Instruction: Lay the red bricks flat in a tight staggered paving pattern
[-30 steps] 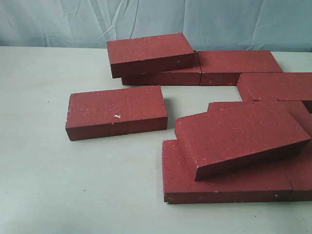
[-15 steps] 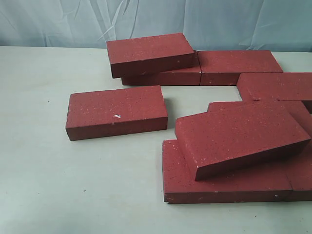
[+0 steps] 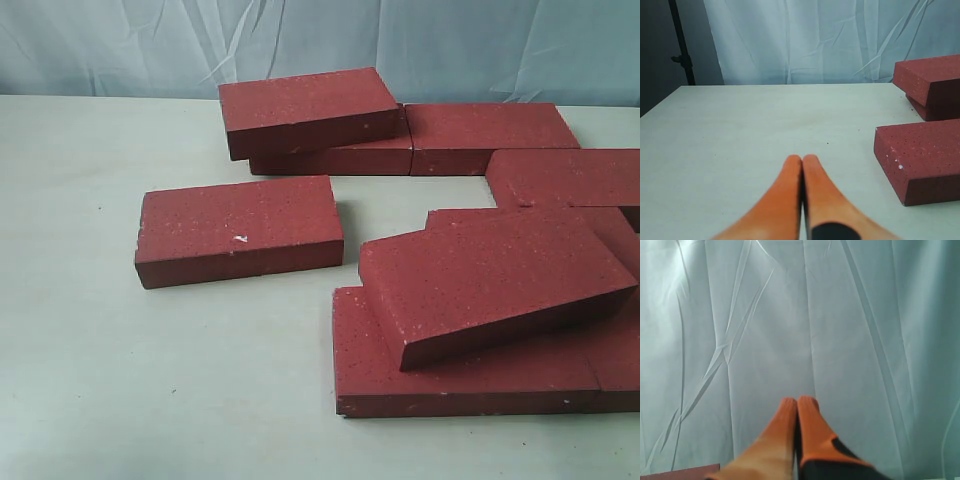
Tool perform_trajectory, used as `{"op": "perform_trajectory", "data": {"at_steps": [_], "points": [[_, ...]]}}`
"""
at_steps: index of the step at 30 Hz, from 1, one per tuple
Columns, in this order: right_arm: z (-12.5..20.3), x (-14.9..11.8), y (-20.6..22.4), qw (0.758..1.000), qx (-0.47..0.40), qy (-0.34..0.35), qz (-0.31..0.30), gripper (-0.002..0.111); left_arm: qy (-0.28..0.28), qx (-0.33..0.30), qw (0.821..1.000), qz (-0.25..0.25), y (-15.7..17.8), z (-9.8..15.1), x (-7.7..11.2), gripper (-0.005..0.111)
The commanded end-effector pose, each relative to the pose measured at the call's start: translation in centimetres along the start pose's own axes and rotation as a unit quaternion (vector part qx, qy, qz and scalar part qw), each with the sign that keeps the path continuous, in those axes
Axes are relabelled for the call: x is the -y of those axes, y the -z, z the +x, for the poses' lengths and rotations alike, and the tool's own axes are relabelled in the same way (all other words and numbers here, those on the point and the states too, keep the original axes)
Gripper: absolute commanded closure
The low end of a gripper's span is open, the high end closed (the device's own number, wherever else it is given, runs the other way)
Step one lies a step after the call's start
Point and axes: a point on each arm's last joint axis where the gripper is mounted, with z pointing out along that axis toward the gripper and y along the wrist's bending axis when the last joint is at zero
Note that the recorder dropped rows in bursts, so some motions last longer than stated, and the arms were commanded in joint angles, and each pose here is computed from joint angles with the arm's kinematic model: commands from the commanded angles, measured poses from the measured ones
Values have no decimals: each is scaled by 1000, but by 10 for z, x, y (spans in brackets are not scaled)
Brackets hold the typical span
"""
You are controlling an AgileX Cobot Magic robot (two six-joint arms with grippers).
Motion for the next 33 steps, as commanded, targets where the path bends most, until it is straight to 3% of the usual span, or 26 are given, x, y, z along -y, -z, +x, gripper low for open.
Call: {"op": "perform_trajectory", "data": {"at_steps": [1,33], "points": [[-1,0,1,1000,9,1,2,109,-1,1,1000,3,0,1,0,107],[-6,0,0,1000,21,1,1,109,-3,1,1000,2,0,1,0,107]]}}
